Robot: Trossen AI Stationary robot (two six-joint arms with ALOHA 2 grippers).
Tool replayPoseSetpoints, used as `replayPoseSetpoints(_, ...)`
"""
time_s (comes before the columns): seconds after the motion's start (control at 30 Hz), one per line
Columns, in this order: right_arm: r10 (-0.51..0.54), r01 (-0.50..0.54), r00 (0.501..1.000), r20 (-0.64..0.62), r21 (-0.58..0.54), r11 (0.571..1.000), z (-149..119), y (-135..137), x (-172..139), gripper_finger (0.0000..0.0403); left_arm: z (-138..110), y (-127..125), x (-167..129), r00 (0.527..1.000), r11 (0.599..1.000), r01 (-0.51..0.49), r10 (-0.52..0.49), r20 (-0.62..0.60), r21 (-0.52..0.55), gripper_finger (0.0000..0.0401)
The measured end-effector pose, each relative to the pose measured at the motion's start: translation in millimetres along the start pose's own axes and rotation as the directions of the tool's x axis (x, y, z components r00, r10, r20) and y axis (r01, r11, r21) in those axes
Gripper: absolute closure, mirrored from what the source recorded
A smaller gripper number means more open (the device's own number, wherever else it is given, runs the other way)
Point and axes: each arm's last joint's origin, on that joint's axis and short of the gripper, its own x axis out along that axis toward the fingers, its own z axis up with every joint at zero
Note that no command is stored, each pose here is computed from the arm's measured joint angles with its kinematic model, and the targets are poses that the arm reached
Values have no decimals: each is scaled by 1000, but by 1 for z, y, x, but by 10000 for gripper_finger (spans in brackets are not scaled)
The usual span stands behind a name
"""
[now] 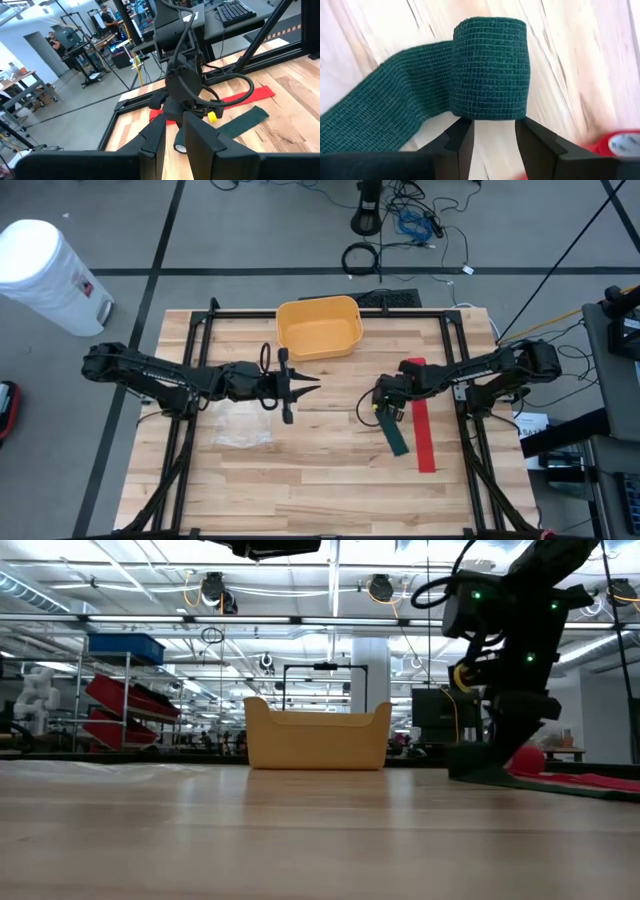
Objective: Roll bandage
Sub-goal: Roll the green bandage
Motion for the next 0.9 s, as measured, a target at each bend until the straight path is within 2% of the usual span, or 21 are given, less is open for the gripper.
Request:
replayPoseSetpoints(0.17, 13, -12, 999, 42, -36, 999, 4, 1, 0, 273, 0, 0, 0, 1000, 1000, 0, 0, 0, 1, 328)
replayPoseSetpoints(0.43, -21, 39, 995, 96, -190, 981, 8, 3, -1, 273, 0, 0, 0, 1000, 1000, 0, 0, -1, 3, 328)
replayPoseSetpoints(0.63, -27, 80, 985, 168, -320, 944, 11, 12, -4, 273, 0, 0, 0, 1000, 1000, 0, 0, -1, 3, 328)
replayPoseSetpoints(0.9, -110, 195, 971, 211, -439, 877, 8, 19, -7, 273, -1, 0, 0, 1000, 1000, 3, -3, -7, 4, 328)
